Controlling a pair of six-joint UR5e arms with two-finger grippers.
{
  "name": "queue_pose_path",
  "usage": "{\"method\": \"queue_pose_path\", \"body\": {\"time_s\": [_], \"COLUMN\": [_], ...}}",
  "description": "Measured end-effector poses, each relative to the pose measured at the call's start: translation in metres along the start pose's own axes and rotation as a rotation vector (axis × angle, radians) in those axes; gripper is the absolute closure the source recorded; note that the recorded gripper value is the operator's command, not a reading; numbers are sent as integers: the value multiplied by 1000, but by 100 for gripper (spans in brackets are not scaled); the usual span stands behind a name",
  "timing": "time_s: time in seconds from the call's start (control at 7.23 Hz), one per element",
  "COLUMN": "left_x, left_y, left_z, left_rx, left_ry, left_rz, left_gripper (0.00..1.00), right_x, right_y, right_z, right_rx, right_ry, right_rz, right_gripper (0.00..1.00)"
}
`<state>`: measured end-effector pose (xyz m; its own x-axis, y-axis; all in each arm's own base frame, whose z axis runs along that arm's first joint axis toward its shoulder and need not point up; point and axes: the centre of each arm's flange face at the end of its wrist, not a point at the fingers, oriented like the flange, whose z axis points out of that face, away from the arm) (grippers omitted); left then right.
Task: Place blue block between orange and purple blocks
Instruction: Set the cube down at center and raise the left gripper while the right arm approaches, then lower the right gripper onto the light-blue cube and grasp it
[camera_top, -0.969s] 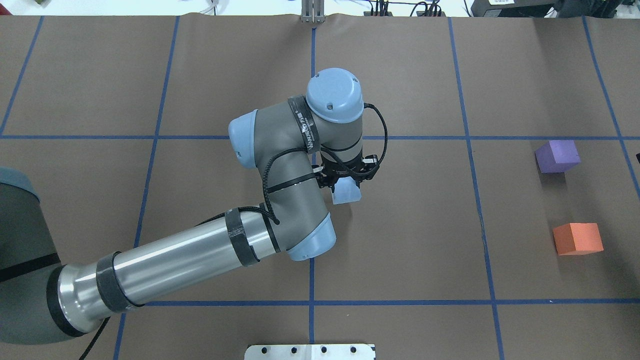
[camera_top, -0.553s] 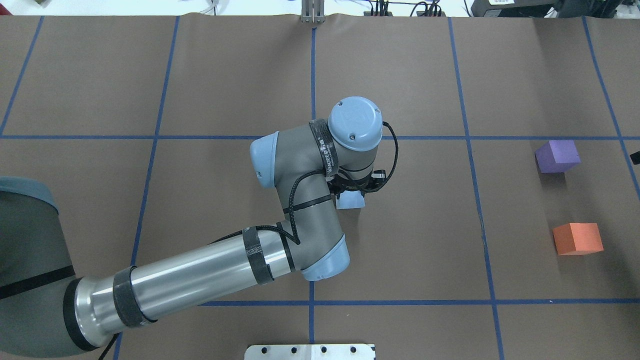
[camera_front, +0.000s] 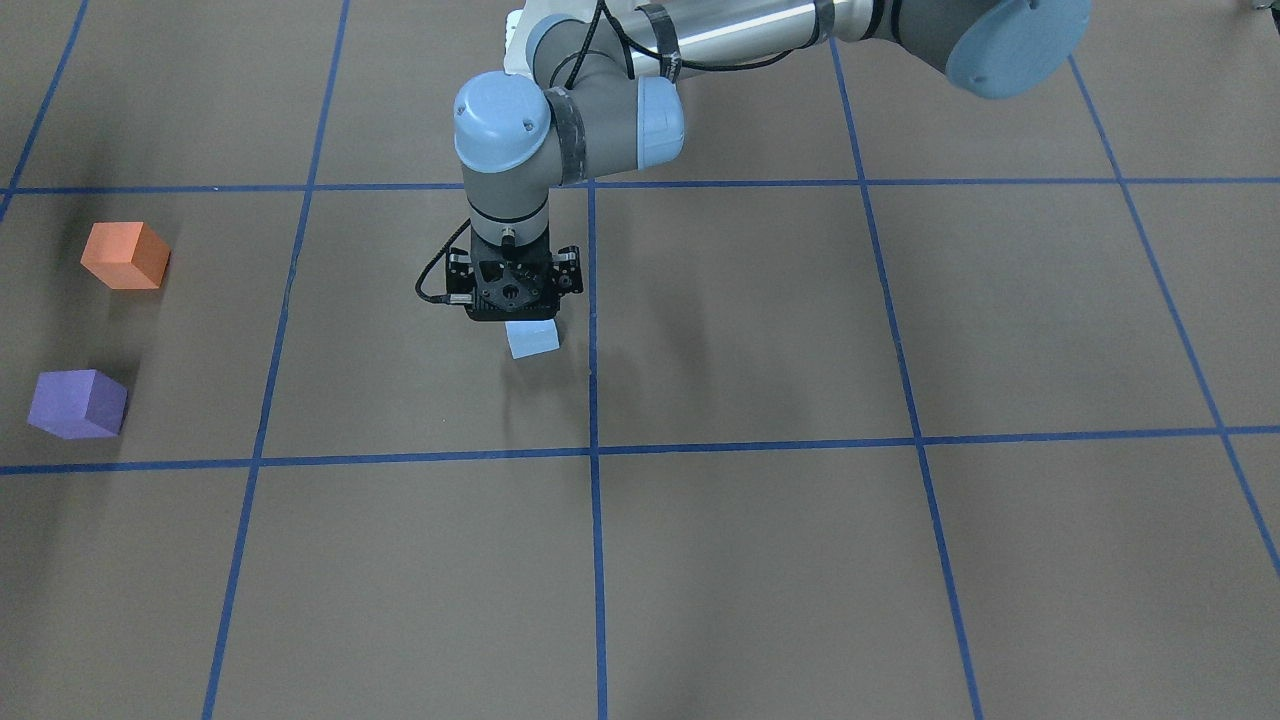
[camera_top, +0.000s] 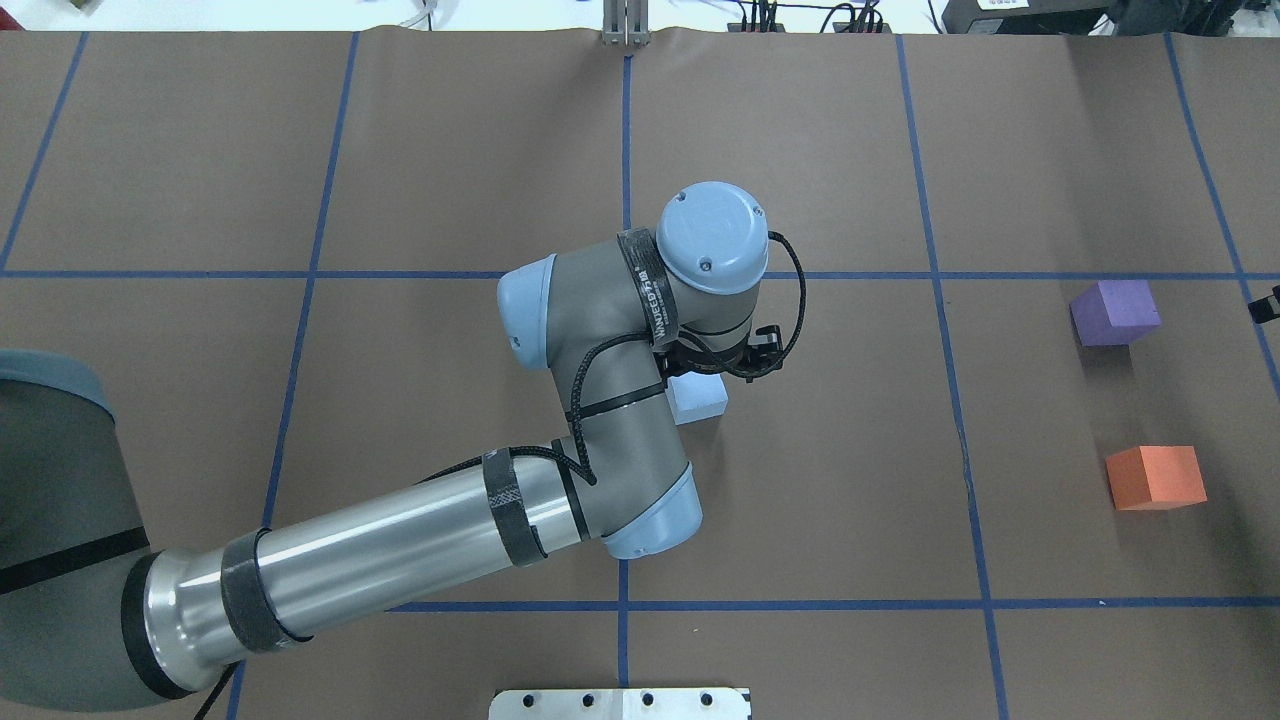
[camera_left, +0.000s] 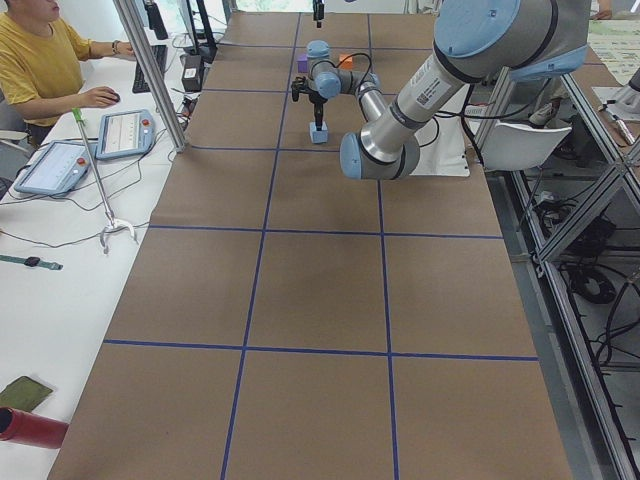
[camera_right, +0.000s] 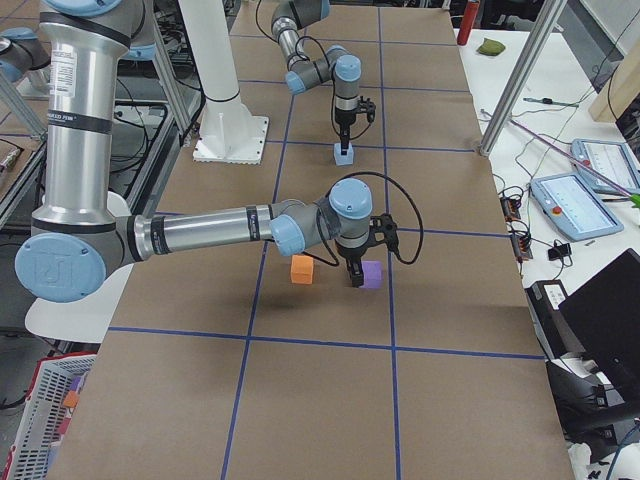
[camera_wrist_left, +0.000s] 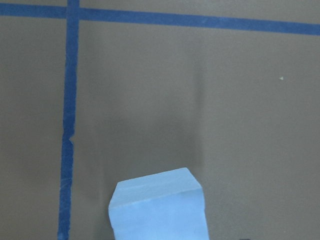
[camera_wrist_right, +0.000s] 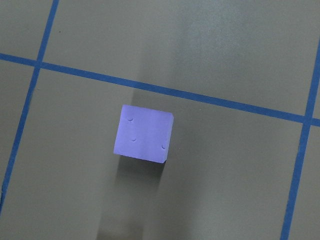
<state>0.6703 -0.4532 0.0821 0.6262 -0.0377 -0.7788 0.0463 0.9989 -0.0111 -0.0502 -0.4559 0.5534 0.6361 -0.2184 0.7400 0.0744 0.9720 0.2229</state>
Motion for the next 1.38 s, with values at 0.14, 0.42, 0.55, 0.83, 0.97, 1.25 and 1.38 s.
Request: {"method": "queue_pose_path", "body": {"time_s": [0.14, 0.42, 0.55, 0.83, 0.97, 1.25, 1.38], "left_x": [-3, -54, -100, -202, -252, -330, -357], "left_y": [-4, -9, -10, -11, -12, -23, -24], "left_z": [-11, -39, -52, -79, -88, -102, -108], "left_rx": [11, 31, 32, 34, 37, 24, 24], "left_ry": [13, 33, 42, 49, 33, 6, -7], "left_rz": [-2, -12, -26, 1, 40, 67, 72], "left_gripper": [0, 0, 0, 0, 0, 0, 0], "right_x": [-5, -43, -80, -201, -274, -409, -460], "right_y": [-4, -36, -58, -101, -110, -100, -99], "right_z": [0, 3, 7, 30, 50, 96, 106], "right_rx": [3, 17, 27, 64, 98, 178, 185], "right_ry": [-2, -23, -36, -48, -41, -3, -10], "right_rz": [9, 87, 124, 185, 189, 186, 189], "right_gripper": [0, 0, 0, 0, 0, 0, 0]}}
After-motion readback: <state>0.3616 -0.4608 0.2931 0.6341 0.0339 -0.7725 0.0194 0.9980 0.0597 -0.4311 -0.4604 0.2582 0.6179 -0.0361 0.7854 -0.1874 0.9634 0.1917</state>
